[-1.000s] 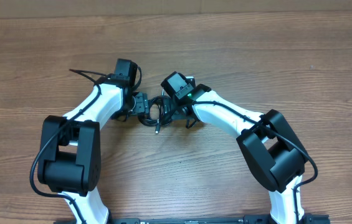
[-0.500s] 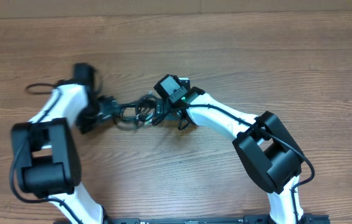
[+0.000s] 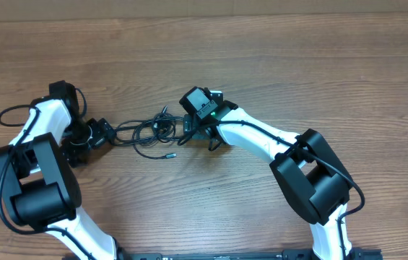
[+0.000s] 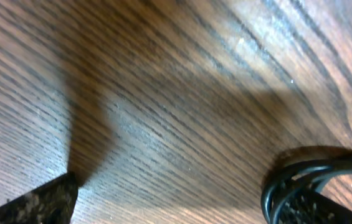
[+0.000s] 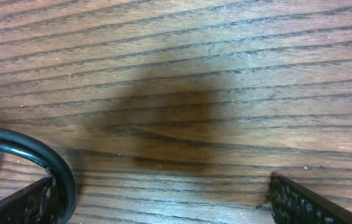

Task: Untangle cables

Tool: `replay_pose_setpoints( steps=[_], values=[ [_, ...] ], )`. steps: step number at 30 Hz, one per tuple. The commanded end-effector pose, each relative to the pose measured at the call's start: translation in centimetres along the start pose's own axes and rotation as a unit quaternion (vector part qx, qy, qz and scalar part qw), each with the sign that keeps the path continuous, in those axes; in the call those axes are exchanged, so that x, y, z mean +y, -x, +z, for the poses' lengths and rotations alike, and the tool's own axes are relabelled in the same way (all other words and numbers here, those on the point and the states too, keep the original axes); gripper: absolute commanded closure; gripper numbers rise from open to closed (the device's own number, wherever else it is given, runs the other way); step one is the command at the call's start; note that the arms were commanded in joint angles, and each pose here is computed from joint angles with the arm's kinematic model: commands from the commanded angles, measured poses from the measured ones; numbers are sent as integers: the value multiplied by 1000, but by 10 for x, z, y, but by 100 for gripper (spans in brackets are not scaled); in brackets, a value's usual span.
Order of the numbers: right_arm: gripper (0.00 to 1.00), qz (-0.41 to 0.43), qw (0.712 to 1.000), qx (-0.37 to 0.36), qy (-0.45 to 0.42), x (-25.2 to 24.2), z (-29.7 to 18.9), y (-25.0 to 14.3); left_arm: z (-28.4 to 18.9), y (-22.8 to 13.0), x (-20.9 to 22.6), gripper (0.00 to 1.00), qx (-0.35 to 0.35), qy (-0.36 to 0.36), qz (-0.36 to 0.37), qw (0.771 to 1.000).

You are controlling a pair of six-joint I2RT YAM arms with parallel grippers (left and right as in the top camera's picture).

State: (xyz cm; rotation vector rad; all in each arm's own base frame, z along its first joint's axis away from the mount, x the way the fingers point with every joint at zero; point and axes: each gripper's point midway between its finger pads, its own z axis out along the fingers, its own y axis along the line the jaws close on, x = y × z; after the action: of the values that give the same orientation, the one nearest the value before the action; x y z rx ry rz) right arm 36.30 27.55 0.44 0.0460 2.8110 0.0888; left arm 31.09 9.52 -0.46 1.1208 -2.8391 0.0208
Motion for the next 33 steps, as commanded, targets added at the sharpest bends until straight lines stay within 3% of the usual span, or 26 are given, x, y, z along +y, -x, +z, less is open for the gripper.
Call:
replay_pose_setpoints(
  steps=[1, 10, 18, 21, 24, 27, 30, 33],
  values=[
    [0, 22, 996, 25, -82, -48, 30, -15, 20, 1, 52, 0, 25, 118, -34, 992],
    [0, 23, 995, 14, -94, -52, 29, -12, -92, 33, 39, 0, -85, 85, -64, 991],
    [0, 30, 992, 40, -116, -68, 12, 2, -189, 23, 7, 1, -214, -50, -50, 974],
    [0, 23, 988, 56, -142, -84, -2, 9, -201, 14, -8, 0, -215, -97, -33, 971],
    [0, 1, 986, 95, -138, -93, -10, 6, -201, 0, -36, 1, -184, -154, 35, 970],
    [0, -23, 985, 149, -83, -88, -12, -2, -194, -16, -62, 6, -154, -185, 105, 965],
    [7, -23, 980, 197, 1, -76, -22, -4, -179, -29, -79, 8, -126, -178, 143, 965],
    [7, -29, 970, 223, 90, -63, -38, 0, -159, -44, -98, 7, -95, -164, 191, 963]
  ],
)
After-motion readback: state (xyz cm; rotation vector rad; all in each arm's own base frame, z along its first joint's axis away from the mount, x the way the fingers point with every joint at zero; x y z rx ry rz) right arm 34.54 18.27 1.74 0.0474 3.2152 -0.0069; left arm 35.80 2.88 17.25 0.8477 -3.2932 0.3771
